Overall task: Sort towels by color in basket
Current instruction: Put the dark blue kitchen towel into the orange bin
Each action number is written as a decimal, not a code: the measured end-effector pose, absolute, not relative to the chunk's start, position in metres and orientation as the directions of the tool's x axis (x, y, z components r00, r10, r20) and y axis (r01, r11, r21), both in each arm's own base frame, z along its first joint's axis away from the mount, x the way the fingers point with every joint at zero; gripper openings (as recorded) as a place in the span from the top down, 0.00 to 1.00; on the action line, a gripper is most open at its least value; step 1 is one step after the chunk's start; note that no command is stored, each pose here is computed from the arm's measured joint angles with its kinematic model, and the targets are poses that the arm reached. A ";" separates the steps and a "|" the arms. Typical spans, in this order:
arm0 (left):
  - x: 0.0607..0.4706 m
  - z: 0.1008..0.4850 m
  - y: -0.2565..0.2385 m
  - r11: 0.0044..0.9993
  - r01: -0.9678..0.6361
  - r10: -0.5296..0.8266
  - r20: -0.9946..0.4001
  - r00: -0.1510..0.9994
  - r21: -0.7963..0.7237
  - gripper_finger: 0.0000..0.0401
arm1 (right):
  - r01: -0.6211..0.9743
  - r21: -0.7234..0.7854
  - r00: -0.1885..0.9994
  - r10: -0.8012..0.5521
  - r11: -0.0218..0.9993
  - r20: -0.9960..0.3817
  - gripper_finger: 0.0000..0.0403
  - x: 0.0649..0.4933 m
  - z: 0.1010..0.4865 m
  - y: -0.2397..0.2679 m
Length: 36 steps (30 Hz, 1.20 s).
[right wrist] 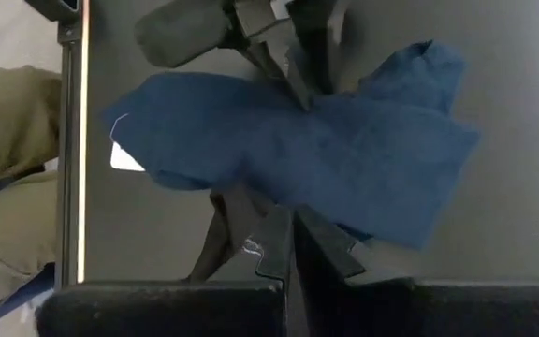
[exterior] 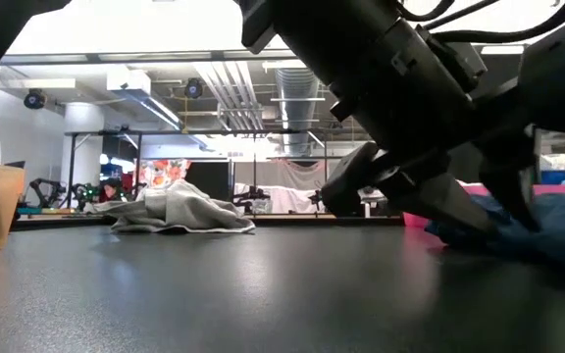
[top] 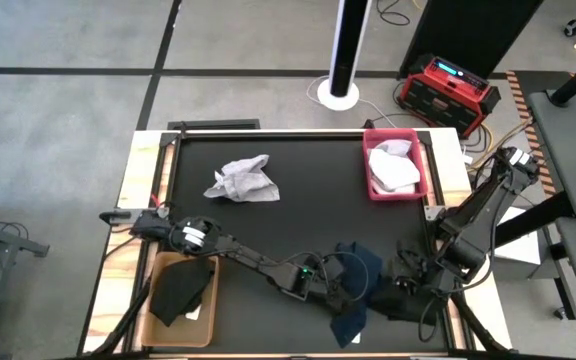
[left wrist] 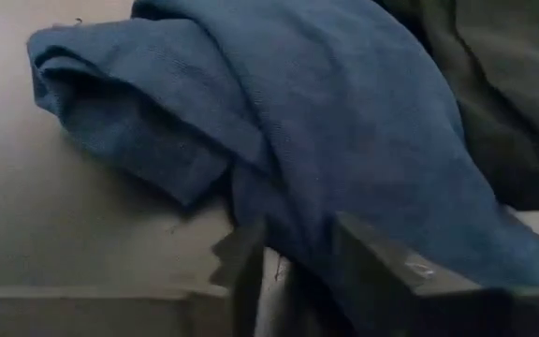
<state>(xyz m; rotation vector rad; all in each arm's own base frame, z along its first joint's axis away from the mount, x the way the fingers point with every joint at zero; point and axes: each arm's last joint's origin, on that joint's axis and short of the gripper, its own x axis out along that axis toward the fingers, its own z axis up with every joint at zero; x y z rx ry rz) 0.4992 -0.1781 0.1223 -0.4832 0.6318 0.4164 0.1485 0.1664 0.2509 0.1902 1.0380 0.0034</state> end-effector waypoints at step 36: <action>0.473 0.198 -0.196 0.840 -0.459 0.214 -0.602 0.769 -0.288 0.76 | 0.078 0.079 0.575 0.020 0.994 -0.818 0.98 0.150 0.252 0.164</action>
